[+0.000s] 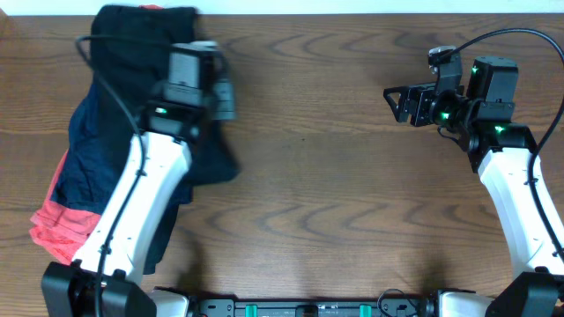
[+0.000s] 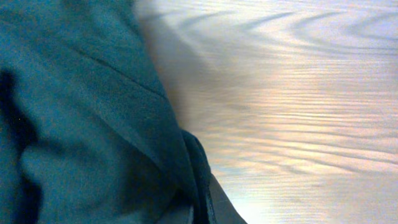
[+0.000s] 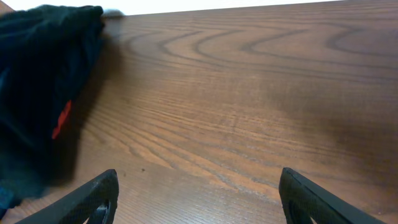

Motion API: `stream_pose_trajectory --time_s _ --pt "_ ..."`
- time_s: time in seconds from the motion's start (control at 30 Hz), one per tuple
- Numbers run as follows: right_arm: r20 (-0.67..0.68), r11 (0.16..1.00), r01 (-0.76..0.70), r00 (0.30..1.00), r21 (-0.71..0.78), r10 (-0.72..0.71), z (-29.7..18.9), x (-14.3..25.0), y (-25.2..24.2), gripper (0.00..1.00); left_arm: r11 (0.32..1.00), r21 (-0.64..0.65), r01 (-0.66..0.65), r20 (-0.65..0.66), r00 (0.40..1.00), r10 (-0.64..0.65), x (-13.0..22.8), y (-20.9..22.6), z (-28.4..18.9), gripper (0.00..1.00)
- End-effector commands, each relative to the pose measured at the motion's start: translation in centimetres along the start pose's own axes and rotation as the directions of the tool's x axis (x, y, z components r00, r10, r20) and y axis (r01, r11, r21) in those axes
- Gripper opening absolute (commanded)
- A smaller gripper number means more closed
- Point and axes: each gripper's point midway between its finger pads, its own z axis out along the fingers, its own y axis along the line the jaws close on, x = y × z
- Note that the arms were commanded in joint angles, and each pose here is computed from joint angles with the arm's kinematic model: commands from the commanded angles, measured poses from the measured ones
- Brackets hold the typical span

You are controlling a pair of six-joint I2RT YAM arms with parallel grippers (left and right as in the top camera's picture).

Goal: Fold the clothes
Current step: 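Grasp the black shorts with the left gripper and drag them rightward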

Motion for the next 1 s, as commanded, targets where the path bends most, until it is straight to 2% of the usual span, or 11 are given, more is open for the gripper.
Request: stream_pose_trajectory --time_s 0.0,0.2,0.4,0.57,0.73,0.77,0.87,0.9,0.97 --pt "0.009 1.000 0.013 1.000 0.004 -0.013 -0.1 -0.5 -0.2 0.80 0.996 0.083 -0.023 -0.035 0.999 0.026 1.4 -4.8 1.2 0.06" --pt "0.021 1.000 -0.019 1.000 0.024 0.019 -0.6 -0.7 -1.3 0.75 0.967 0.237 -0.096 -0.053 0.992 0.111 4.3 -13.2 4.6 0.06" --pt "0.048 0.992 -0.111 0.993 0.061 0.108 -1.7 -1.1 -3.6 0.75 0.937 0.343 -0.065 -0.054 0.995 0.089 6.1 -18.8 6.1 0.06" --pt "0.072 0.986 -0.152 0.986 0.066 0.148 -2.8 -1.3 -5.3 0.76 0.916 0.392 -0.084 0.017 0.996 0.084 5.0 -21.0 5.3 0.06" --pt "0.078 0.983 -0.176 0.982 0.057 0.171 -3.5 -1.3 -6.0 0.80 0.897 0.436 -0.078 0.116 0.993 0.031 1.9 -21.8 3.4 0.07" --pt "0.074 0.982 -0.178 0.982 0.057 0.174 -3.4 -1.2 -6.0 0.81 0.893 0.443 -0.079 0.139 0.990 0.018 1.2 -21.8 2.7 0.12" --pt "0.048 0.983 -0.176 0.984 0.052 0.174 -3.2 -0.6 -5.6 0.84 0.885 0.459 -0.074 0.202 0.979 -0.022 -1.2 -21.3 0.6 0.50" --pt "0.034 0.985 -0.163 0.986 0.048 0.161 -3.0 -0.3 -5.3 0.85 0.886 0.458 -0.070 0.220 0.975 -0.037 -2.0 -20.8 -0.2 0.67" --pt "0.005 0.989 -0.144 0.990 0.039 0.144 -2.7 0.3 -4.6 0.86 0.888 0.456 -0.059 0.258 0.964 -0.069 -3.8 -19.4 -1.9 0.85"
